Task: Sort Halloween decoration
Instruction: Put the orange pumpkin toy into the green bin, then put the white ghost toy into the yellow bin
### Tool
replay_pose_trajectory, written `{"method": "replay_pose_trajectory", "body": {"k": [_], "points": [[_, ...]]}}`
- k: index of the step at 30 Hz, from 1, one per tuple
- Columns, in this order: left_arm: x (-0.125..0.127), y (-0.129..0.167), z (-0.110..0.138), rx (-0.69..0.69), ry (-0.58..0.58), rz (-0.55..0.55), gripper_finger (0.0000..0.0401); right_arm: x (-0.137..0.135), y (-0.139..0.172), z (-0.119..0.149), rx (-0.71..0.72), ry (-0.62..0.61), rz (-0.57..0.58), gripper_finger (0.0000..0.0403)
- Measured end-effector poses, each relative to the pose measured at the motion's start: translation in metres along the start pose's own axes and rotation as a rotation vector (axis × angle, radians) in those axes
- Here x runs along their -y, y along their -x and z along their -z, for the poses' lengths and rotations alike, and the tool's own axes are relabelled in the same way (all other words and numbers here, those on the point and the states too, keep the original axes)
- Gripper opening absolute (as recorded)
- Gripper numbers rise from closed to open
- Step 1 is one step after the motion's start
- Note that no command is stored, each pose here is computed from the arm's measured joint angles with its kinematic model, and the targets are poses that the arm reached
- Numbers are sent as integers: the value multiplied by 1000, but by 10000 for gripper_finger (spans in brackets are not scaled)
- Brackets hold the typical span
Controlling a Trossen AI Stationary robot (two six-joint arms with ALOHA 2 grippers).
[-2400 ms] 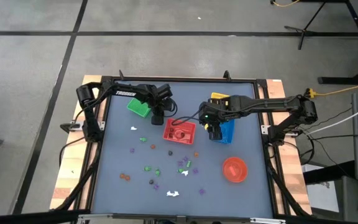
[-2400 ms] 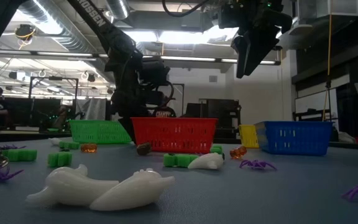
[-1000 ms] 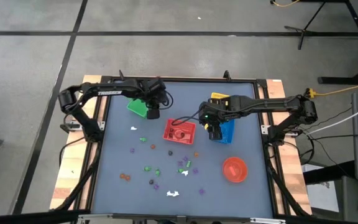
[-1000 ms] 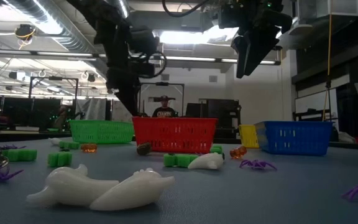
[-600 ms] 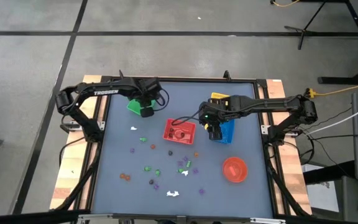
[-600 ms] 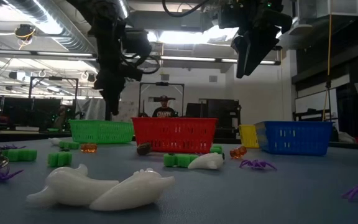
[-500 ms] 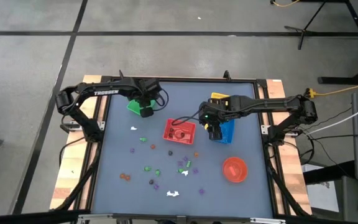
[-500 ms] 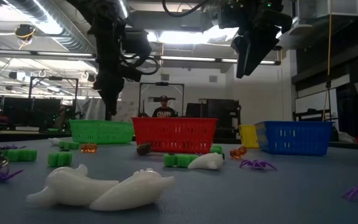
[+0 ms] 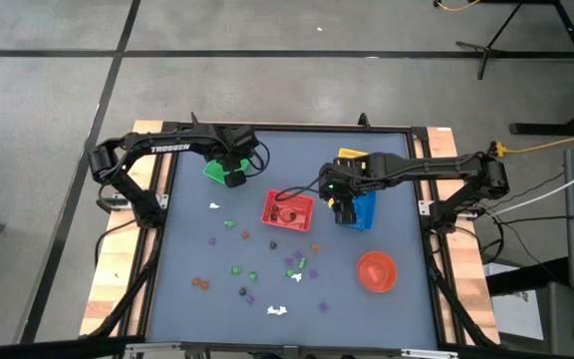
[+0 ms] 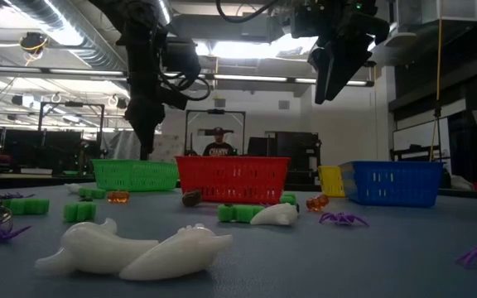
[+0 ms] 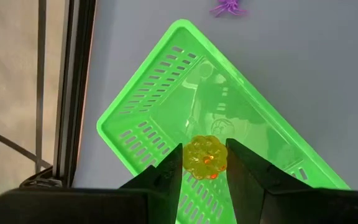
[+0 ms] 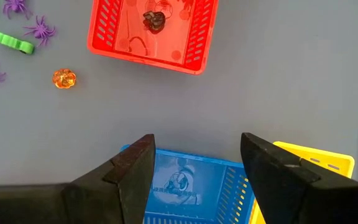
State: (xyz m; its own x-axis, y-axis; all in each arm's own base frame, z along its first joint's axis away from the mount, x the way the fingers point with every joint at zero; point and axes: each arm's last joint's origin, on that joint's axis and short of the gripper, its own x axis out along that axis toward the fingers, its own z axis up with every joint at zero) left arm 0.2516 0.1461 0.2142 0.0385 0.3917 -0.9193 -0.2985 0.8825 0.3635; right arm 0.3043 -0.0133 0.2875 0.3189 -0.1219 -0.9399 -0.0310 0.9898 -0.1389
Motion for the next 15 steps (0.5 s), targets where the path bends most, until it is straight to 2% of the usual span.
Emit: {"method": "replay_pose_trajectory", "body": {"k": [9, 15], "points": [[0, 0, 0, 1, 3, 0, 92, 0, 0, 0, 0, 0, 0, 237], [0, 0, 0, 1, 26, 1, 142, 1, 0, 1, -10, 2, 31, 237]]}}
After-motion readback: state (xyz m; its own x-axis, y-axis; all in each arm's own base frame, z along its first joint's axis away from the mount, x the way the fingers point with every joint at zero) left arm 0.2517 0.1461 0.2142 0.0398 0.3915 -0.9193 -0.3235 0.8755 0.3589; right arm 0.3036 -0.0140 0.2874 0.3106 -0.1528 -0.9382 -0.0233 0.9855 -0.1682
